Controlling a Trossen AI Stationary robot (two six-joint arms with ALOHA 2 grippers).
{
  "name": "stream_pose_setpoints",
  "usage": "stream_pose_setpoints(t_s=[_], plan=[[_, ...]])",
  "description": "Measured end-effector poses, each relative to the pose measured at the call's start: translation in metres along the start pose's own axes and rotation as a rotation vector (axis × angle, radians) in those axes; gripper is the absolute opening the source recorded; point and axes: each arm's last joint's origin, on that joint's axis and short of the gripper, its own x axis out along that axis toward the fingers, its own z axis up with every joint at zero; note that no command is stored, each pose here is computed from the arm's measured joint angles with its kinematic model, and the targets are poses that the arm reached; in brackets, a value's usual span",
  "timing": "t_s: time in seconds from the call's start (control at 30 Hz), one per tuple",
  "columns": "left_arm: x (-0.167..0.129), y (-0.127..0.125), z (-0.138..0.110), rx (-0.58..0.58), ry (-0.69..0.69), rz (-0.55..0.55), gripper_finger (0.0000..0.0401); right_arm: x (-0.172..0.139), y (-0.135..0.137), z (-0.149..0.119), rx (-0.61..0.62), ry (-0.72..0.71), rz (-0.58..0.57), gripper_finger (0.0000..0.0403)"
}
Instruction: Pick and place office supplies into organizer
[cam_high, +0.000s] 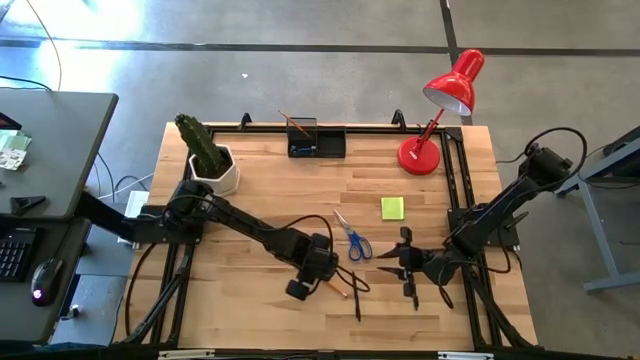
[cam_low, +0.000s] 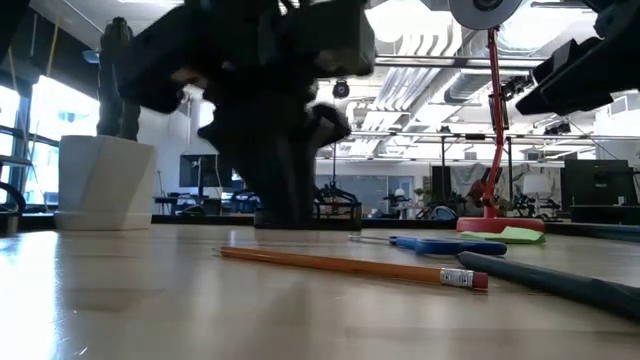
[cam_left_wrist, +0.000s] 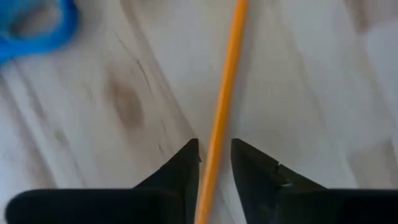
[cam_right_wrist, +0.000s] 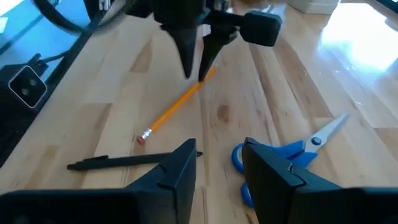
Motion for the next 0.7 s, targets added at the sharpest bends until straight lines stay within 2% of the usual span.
stream_pose_setpoints(t_s=[0.2, 0.5, 0.7], plan=[[0.000, -0.001, 0.001, 0.003, -0.014, -0.019, 0.0057, 0.001, 0.000, -0.002, -0.008, 0.009, -0.003, 0.0124], [0.005, -0.001, 0.001, 0.010, -0.009, -0.008, 0.0105, 0.002, 0.001, -0.001, -0.006, 0.000, 0.002, 0.0124], [0.015, 0.000, -0.004, 0.023, 0.036, 0.009, 0.0105, 0.002, 0.001, -0.001, 0.000, 0.000, 0.003, 0.0124]])
